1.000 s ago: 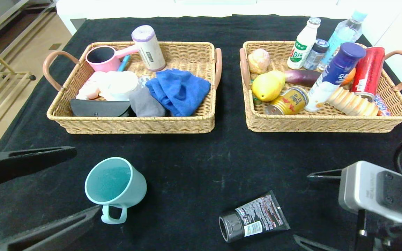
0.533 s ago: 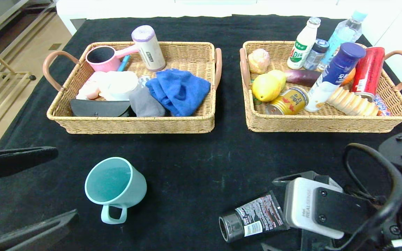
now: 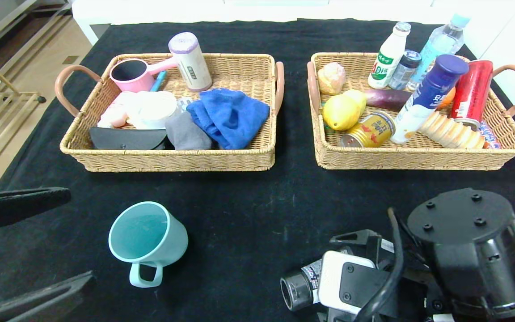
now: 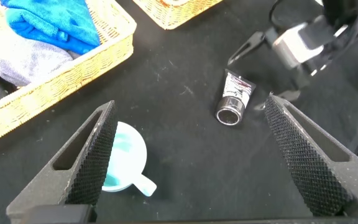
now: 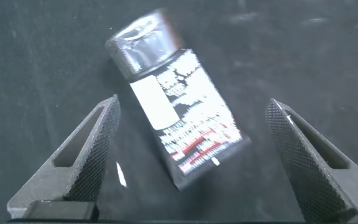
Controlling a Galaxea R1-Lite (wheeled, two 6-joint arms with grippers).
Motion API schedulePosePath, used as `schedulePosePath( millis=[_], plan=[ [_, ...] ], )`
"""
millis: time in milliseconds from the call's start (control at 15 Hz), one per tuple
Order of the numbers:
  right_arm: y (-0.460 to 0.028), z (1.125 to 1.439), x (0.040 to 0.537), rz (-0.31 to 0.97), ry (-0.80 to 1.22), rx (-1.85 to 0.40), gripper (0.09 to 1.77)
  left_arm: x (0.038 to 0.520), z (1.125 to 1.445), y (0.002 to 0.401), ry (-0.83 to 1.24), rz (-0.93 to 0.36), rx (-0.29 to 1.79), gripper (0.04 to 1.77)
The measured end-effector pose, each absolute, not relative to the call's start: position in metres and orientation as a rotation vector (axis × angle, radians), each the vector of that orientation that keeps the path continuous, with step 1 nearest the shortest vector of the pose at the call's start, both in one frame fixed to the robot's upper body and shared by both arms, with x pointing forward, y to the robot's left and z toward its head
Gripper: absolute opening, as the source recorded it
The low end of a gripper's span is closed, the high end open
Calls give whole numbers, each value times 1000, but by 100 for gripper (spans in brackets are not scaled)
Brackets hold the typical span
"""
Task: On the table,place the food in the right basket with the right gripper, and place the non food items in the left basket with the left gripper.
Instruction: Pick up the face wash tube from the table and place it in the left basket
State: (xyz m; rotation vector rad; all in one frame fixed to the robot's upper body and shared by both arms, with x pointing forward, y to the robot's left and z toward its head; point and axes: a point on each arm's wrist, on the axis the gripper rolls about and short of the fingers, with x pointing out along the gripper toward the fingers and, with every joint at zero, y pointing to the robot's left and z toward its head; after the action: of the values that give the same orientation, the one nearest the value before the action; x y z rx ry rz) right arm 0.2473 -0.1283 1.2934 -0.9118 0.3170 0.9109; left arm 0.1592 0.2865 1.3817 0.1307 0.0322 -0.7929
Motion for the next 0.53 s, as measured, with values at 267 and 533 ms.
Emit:
schedulePosePath(
  millis=[267,533],
  plan=[
    [-115,1284,252,920,311,-914,170,159,1382,287,29,-793,130,172],
    [-109,1275,255,906,337,-943,170,158,1382,287,28,-794,130,172]
  ],
)
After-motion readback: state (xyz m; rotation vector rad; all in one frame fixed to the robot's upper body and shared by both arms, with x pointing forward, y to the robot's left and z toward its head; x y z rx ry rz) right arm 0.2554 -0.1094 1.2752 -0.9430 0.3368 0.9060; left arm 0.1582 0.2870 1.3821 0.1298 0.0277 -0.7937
